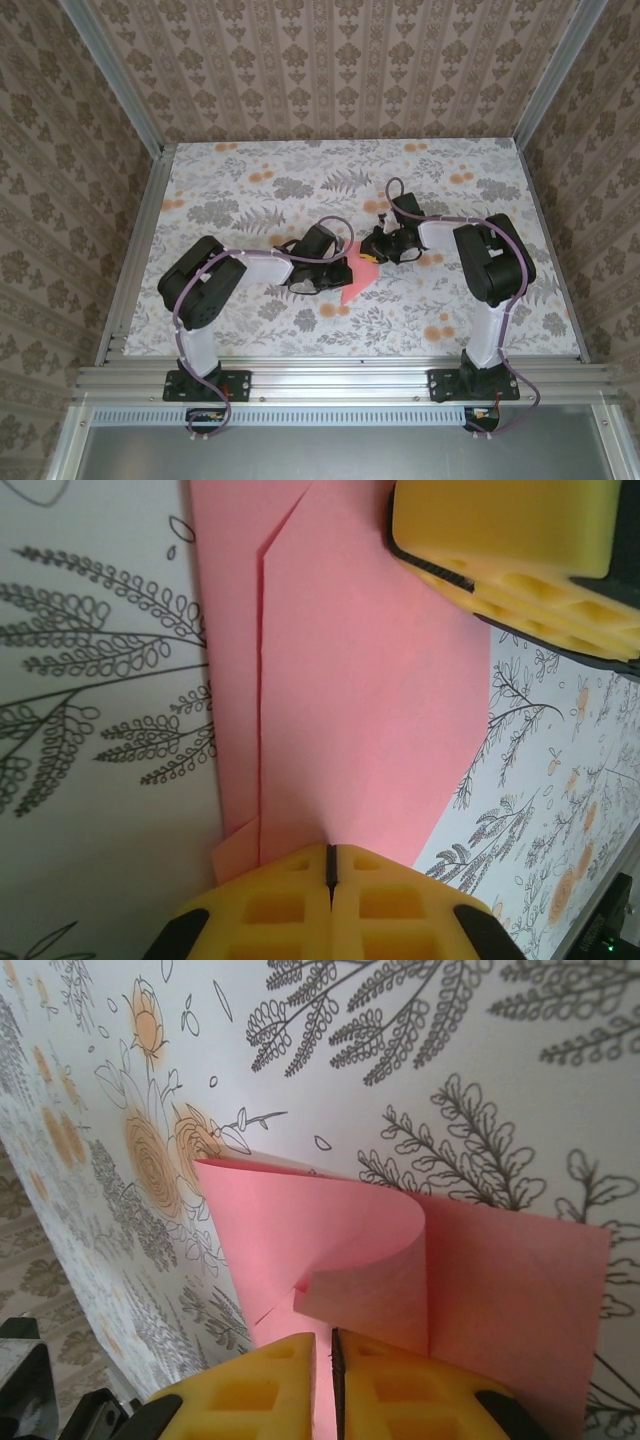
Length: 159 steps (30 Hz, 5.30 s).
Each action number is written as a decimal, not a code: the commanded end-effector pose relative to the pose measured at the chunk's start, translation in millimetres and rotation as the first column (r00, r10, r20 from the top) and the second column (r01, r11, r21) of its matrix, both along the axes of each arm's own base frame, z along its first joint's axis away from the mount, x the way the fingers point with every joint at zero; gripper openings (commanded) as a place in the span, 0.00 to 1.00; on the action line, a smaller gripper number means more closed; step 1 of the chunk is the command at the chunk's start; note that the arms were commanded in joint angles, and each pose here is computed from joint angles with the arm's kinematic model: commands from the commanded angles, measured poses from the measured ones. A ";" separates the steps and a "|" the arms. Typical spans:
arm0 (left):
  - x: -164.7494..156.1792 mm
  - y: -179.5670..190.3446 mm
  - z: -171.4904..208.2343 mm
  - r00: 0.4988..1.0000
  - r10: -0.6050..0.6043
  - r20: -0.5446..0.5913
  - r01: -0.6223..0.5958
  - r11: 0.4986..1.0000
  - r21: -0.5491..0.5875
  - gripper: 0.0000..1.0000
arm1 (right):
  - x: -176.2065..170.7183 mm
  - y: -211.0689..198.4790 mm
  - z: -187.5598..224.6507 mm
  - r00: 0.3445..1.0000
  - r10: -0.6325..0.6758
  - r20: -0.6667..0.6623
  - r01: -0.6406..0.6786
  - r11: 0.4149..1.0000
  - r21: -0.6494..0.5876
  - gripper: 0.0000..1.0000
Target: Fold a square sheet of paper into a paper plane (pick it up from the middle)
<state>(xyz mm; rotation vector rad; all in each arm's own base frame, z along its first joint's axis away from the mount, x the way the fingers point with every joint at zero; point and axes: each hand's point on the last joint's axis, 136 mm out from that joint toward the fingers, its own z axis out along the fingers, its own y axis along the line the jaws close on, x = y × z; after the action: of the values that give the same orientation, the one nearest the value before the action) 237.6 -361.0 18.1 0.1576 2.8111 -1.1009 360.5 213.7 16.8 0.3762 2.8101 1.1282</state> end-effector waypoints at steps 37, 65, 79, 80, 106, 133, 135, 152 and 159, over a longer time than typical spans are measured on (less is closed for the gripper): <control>-66.9 72.3 -88.0 0.976 0.037 -0.215 0.048 0.925 0.378 0.00 | 57.6 -50.1 -19.5 0.997 -0.072 0.012 0.072 0.997 -0.027 0.25; -53.2 53.5 -64.3 0.987 0.002 -0.161 0.052 0.944 0.327 0.00 | 5.2 -76.8 49.7 0.993 -0.061 0.101 0.074 0.988 -0.135 0.33; -50.4 43.9 -53.4 0.990 -0.025 -0.140 0.065 0.955 0.288 0.01 | -69.7 -57.9 12.7 0.999 -0.031 -0.026 0.028 0.995 -0.101 0.41; -50.5 43.6 -53.0 0.990 -0.025 -0.140 0.064 0.956 0.286 0.01 | -71.7 -57.1 10.8 0.999 -0.031 -0.032 0.028 0.995 -0.098 0.41; -55.2 32.9 -51.4 0.987 -0.051 -0.152 0.087 0.966 0.244 0.01 | -63.4 -22.5 7.4 0.999 -0.031 -0.034 0.032 0.999 0.043 0.40; -54.2 31.7 -50.4 0.988 -0.041 -0.151 0.075 0.972 0.224 0.01 | -66.8 -21.8 2.1 0.998 -0.036 -0.054 0.032 0.996 -0.080 0.39; -54.9 32.0 -50.7 0.987 -0.042 -0.153 0.076 0.972 0.223 0.01 | -65.7 -19.6 3.2 0.998 -0.037 -0.054 0.033 0.997 -0.070 0.39; -55.0 24.6 -44.2 0.985 -0.041 -0.166 0.062 0.991 0.121 0.02 | -42.2 6.3 7.4 1.000 -0.002 0.028 -0.001 0.996 0.087 0.39; -50.9 22.7 -34.8 0.987 -0.023 -0.159 0.032 0.998 0.057 0.02 | -39.7 9.1 0.1 0.999 0.015 0.042 -0.019 0.995 0.098 0.31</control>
<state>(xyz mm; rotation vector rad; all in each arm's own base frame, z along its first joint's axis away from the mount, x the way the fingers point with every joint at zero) 212.8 -370.5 19.1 0.2152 2.7998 -1.2158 318.1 214.2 22.4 0.3874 2.7488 1.2293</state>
